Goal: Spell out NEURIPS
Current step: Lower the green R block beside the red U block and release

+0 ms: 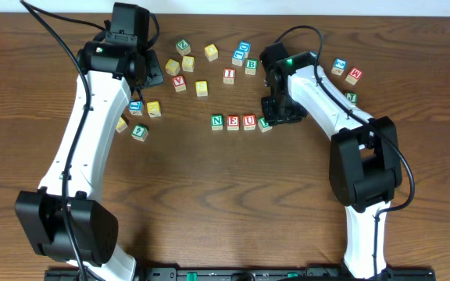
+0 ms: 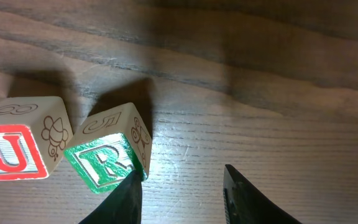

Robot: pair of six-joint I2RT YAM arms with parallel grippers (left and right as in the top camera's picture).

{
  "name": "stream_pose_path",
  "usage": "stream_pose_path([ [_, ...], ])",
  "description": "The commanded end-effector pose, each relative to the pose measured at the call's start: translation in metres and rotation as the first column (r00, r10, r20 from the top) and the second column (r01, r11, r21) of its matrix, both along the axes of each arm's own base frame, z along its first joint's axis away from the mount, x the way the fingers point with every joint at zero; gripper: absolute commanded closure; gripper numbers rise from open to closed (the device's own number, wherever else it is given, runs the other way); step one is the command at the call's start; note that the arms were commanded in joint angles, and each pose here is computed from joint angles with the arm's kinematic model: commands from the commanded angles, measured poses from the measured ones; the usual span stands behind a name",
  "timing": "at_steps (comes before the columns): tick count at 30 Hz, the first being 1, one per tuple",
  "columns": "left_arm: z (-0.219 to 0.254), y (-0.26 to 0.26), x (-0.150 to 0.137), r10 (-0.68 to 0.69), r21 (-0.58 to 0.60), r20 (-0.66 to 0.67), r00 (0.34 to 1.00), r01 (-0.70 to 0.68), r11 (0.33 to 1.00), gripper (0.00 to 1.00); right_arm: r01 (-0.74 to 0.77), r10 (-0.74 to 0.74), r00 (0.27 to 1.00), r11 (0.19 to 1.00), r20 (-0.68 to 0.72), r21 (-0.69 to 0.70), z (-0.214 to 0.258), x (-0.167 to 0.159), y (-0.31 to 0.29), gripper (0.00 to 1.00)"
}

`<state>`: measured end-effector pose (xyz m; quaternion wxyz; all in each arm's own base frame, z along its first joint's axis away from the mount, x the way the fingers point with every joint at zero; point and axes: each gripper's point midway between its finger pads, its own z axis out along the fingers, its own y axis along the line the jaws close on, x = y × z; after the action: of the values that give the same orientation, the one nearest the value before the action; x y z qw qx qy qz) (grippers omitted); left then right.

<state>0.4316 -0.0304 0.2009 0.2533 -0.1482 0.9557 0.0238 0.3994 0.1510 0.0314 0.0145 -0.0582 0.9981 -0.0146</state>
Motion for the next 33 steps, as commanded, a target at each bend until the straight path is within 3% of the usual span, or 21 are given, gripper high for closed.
stream_pose_path([
  [1,0.005,0.005,0.0,0.006,0.016,0.011,1.0,-0.007,1.0,0.51,-0.002,0.002,1.0,1.0,0.017,-0.012,0.006,0.0,-0.004,0.63],
  [33,0.005,0.005,0.0,0.007,0.015,0.011,1.0,-0.007,1.0,0.5,-0.041,0.043,0.999,0.997,-0.02,0.071,-0.007,-0.015,0.024,0.64],
])
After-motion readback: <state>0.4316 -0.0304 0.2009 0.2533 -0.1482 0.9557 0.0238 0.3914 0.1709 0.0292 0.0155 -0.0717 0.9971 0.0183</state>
